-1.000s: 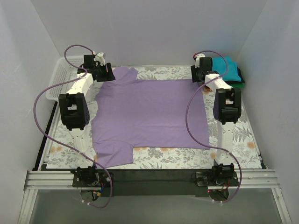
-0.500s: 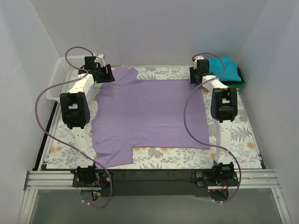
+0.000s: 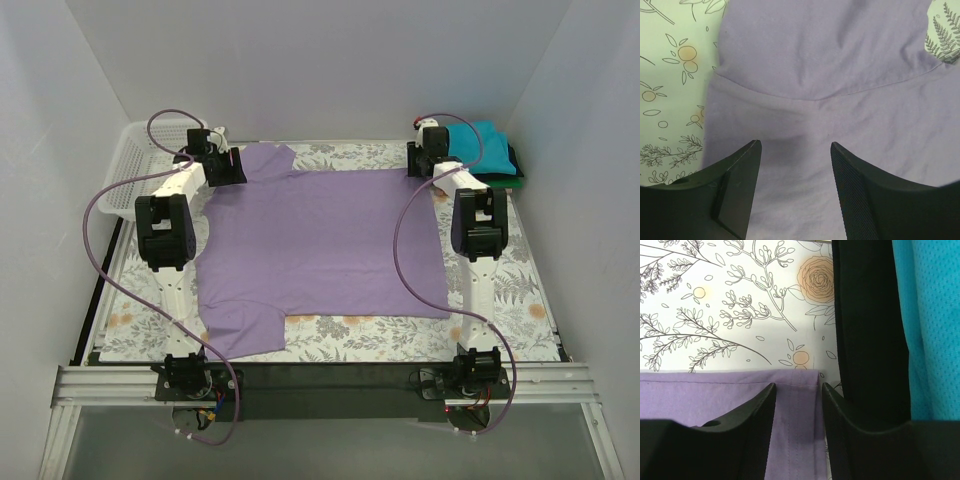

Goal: Fold and stack the t-shirts
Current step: Flatten the tshirt out

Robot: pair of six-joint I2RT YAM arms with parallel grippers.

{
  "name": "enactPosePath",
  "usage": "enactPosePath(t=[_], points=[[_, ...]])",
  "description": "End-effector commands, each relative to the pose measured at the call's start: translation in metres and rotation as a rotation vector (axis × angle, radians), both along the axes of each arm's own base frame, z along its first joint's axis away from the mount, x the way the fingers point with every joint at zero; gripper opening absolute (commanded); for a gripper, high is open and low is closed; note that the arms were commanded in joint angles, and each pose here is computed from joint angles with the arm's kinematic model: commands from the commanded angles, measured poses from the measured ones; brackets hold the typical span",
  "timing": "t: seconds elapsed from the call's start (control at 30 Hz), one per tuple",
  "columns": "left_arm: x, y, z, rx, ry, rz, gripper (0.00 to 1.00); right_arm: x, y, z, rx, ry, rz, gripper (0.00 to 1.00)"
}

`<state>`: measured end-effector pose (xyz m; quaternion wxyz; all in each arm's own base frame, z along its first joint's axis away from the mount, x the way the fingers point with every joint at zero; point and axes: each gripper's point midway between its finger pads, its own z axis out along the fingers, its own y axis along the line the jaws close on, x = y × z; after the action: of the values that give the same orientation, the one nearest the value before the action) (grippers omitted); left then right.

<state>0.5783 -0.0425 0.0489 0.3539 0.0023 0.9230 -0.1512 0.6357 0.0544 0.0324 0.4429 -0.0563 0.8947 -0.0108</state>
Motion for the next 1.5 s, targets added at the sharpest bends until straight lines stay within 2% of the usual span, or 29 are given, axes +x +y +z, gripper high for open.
enactPosePath(t=[0.0,0.23,0.53,0.63,0.73,0.77,0.8,0.83,0.93,1.17,1.47], points=[[0.012,-0.002,0.032,-0.003,-0.074,-0.001,0.57,0.01,-0.007,0.016,0.058,-0.047,-0.02,0.5],[0.011,-0.003,0.031,-0.009,-0.069,-0.002,0.57,0.018,-0.009,0.035,0.091,-0.097,-0.049,0.54],[0.014,0.002,0.028,0.018,-0.069,0.006,0.58,0.016,-0.01,0.01,0.09,-0.062,-0.059,0.52],[0.015,0.004,0.024,0.028,-0.058,0.015,0.59,0.015,-0.011,0.008,0.092,-0.053,-0.064,0.43],[0.017,0.006,0.02,0.035,-0.051,0.021,0.61,0.014,-0.011,0.007,0.092,-0.05,-0.06,0.41],[0.016,0.006,0.014,0.036,-0.037,0.021,0.61,0.014,-0.011,0.005,0.092,-0.045,-0.055,0.36],[0.016,0.007,0.013,0.038,-0.032,0.023,0.61,0.014,-0.01,0.006,0.094,-0.046,-0.049,0.31],[0.017,0.007,0.013,0.039,-0.032,0.024,0.61,0.013,-0.009,0.005,0.096,-0.042,-0.041,0.18],[0.019,0.008,0.011,0.044,-0.032,0.026,0.61,0.011,-0.006,0.003,0.096,-0.035,-0.023,0.01],[0.036,0.022,0.009,0.109,-0.06,0.068,0.63,0.008,0.001,0.014,0.109,-0.043,0.025,0.01],[0.053,0.025,0.016,0.117,-0.107,0.083,0.63,0.013,-0.005,0.043,0.067,-0.107,0.028,0.01]])
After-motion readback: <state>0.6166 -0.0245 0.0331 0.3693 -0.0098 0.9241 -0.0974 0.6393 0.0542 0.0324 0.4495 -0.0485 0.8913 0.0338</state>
